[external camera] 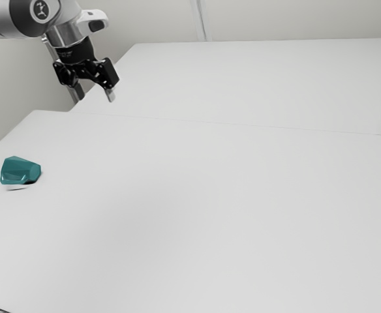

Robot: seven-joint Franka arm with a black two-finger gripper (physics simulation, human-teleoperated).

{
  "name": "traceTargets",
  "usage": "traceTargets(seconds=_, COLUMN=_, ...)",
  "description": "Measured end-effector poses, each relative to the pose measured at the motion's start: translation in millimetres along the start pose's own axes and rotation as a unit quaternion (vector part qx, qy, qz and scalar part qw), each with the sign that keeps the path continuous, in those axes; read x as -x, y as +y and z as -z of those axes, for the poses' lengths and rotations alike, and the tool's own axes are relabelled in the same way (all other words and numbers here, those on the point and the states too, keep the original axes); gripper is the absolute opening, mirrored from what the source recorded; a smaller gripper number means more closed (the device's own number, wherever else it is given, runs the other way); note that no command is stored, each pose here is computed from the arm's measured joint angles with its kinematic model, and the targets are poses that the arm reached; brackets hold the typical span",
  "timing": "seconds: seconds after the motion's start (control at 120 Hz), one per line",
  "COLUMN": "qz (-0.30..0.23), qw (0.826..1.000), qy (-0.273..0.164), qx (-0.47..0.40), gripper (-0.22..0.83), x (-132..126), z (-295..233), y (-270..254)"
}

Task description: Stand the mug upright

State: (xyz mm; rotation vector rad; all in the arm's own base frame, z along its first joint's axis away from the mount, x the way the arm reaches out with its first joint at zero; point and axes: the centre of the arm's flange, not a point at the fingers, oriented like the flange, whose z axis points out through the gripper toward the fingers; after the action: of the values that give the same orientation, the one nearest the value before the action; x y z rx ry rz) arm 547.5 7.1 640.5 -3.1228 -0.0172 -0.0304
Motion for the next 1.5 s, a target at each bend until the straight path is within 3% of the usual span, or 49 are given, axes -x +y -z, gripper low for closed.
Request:
traceTargets(seconds=0.358, qz=0.030, qw=1.000, qy=0.002, qx=-0.001, gripper=0.60, x=10, z=9, y=-32)
traceTargets(seconds=0.6, qz=0.095, qw=0.995, qy=-0.001, qx=-0.001, gripper=0.60, x=25, z=8, y=-107)
traceTargets(seconds=0.8, qz=0.120, qw=0.993, qy=-0.007, qx=-0.001, gripper=0.60, x=40, z=0, y=-165)
traceTargets(seconds=1.5, qz=0.117, qw=0.990, qy=0.041, qx=0.065, gripper=0.59, x=105, z=-77, y=-371)
